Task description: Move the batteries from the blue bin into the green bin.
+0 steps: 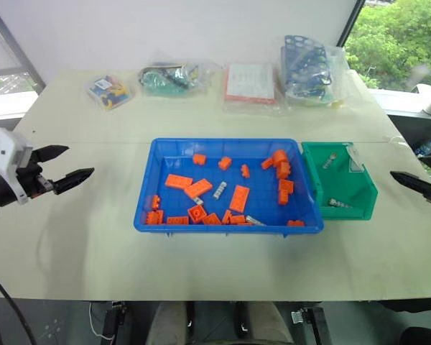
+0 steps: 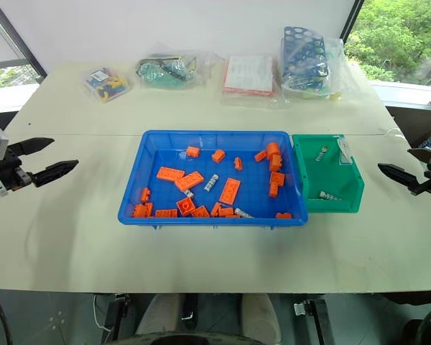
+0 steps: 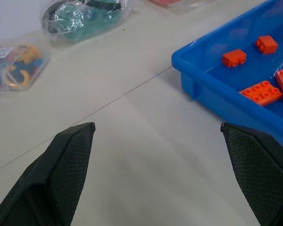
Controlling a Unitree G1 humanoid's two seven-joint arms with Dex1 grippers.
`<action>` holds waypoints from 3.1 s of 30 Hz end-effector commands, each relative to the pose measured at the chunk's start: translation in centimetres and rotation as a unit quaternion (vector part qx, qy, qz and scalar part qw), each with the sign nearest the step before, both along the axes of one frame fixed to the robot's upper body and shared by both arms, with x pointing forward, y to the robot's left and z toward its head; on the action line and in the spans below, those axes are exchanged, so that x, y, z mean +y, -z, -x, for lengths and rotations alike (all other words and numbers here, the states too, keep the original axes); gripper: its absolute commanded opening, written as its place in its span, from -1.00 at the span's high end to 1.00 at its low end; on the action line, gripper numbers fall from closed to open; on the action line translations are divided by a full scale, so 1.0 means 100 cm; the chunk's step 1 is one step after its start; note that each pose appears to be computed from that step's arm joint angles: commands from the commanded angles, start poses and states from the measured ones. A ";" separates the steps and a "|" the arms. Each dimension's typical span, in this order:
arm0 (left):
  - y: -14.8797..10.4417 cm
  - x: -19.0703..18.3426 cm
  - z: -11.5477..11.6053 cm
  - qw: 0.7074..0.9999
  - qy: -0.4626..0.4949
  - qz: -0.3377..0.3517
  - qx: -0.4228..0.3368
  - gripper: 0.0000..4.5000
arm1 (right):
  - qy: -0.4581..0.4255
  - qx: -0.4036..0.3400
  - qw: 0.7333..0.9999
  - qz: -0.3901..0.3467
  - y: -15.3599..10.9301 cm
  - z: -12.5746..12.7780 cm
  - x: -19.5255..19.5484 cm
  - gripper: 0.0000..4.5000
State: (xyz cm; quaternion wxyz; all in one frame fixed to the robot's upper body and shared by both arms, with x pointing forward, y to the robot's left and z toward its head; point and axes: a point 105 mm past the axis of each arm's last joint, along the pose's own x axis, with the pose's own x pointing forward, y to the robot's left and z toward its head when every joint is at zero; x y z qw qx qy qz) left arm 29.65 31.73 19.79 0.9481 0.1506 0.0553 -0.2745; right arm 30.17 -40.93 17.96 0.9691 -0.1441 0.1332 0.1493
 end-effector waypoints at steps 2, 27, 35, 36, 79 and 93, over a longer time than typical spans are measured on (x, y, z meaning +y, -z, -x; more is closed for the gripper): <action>-0.012 -0.002 0.003 1.000 0.005 -0.015 -0.026 -1.00 | -0.005 -0.030 0.999 0.010 -0.017 -0.002 0.002 -0.99; -0.027 -0.079 0.026 0.983 0.184 0.000 0.007 -1.00 | -0.305 -0.039 0.952 0.013 -0.070 -0.010 0.153 -0.99; -0.022 -0.110 0.039 0.965 0.258 -0.016 0.037 -1.00 | -0.531 -0.046 0.846 0.027 -0.070 -0.026 0.316 -0.99; -0.021 -0.112 0.040 0.964 0.264 -0.020 0.038 -1.00 | -0.544 -0.041 0.838 0.036 -0.064 -0.032 0.332 -0.99; -0.020 -0.128 0.044 0.966 0.255 -0.028 0.037 -1.00 | -0.508 -0.017 0.855 0.107 0.013 -0.101 0.446 0.30; -0.022 -0.142 0.031 0.956 0.292 -0.014 0.036 -1.00 | -0.416 0.007 0.909 0.032 -0.006 -0.082 0.439 -0.56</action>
